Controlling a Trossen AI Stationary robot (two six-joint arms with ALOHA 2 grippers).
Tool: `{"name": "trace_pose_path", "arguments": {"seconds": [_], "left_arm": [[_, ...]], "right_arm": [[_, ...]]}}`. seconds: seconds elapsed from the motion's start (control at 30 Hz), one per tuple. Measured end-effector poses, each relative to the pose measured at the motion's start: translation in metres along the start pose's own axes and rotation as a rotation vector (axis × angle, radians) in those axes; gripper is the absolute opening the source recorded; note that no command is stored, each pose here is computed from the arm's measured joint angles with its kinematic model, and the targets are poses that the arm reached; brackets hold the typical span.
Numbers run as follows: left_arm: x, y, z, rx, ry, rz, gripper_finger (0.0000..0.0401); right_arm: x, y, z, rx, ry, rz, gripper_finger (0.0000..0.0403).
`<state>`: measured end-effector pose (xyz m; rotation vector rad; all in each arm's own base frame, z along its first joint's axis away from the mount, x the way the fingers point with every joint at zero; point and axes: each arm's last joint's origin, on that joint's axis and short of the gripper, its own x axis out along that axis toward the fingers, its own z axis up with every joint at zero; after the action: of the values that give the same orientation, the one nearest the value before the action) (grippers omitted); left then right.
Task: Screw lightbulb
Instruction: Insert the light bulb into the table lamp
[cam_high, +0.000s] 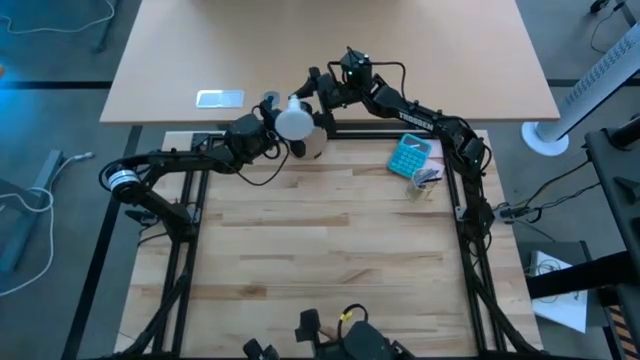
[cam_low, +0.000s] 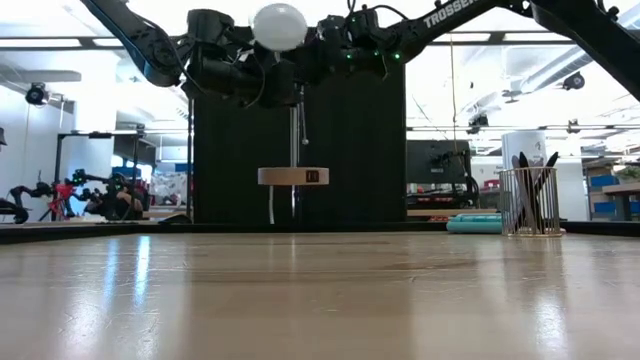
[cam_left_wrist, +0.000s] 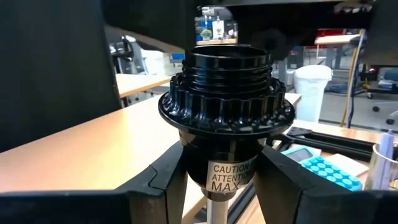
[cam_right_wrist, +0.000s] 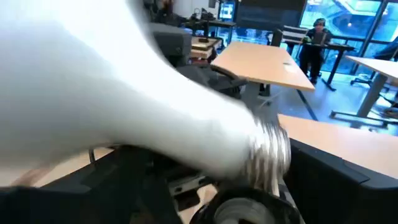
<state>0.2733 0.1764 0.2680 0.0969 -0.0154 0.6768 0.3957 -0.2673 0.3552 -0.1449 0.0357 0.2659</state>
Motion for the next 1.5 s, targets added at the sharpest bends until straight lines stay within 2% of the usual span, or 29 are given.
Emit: {"name": "trace_pose_path", "arguments": {"seconds": [0.13,0.27,0.37,0.5,0.7,0.9,1.0,1.23,1.5], "left_arm": [[0.0,-0.001,0.0,-0.008,0.001,-0.003,0.0141],[0.0,-0.003,0.0,-0.084,0.001,-0.015,0.0141],[-0.002,-0.011,-0.002,-0.173,0.017,-0.053,0.0141],[-0.008,-0.024,-0.015,-0.362,0.09,-0.133,0.0141],[-0.021,-0.046,-0.03,-0.578,0.194,-0.262,0.0141],[-0.023,-0.054,-0.029,-0.534,0.191,-0.286,0.0141],[-0.023,-0.054,-0.028,-0.492,0.181,-0.285,0.0141],[-0.024,-0.057,-0.028,-0.502,0.184,-0.29,0.0141],[-0.027,-0.067,-0.027,-0.501,0.189,-0.314,0.0141]], "right_arm": [[0.0,0.0,0.0,0.033,0.0,-0.002,0.0339],[0.0,0.0,0.0,0.057,0.003,-0.003,0.0339],[0.0,0.0,-0.002,0.081,0.019,-0.009,0.0339],[-0.006,0.001,-0.003,0.149,0.071,-0.036,0.0339],[-0.022,0.014,0.01,0.182,0.194,-0.088,0.0339],[-0.031,0.035,0.026,0.158,0.266,-0.068,0.0339],[-0.027,0.048,0.035,0.098,0.26,-0.015,0.0339],[-0.014,0.079,0.055,0.017,0.228,0.095,0.0339],[-0.018,0.12,0.086,-0.085,0.289,0.065,0.0339]]}}
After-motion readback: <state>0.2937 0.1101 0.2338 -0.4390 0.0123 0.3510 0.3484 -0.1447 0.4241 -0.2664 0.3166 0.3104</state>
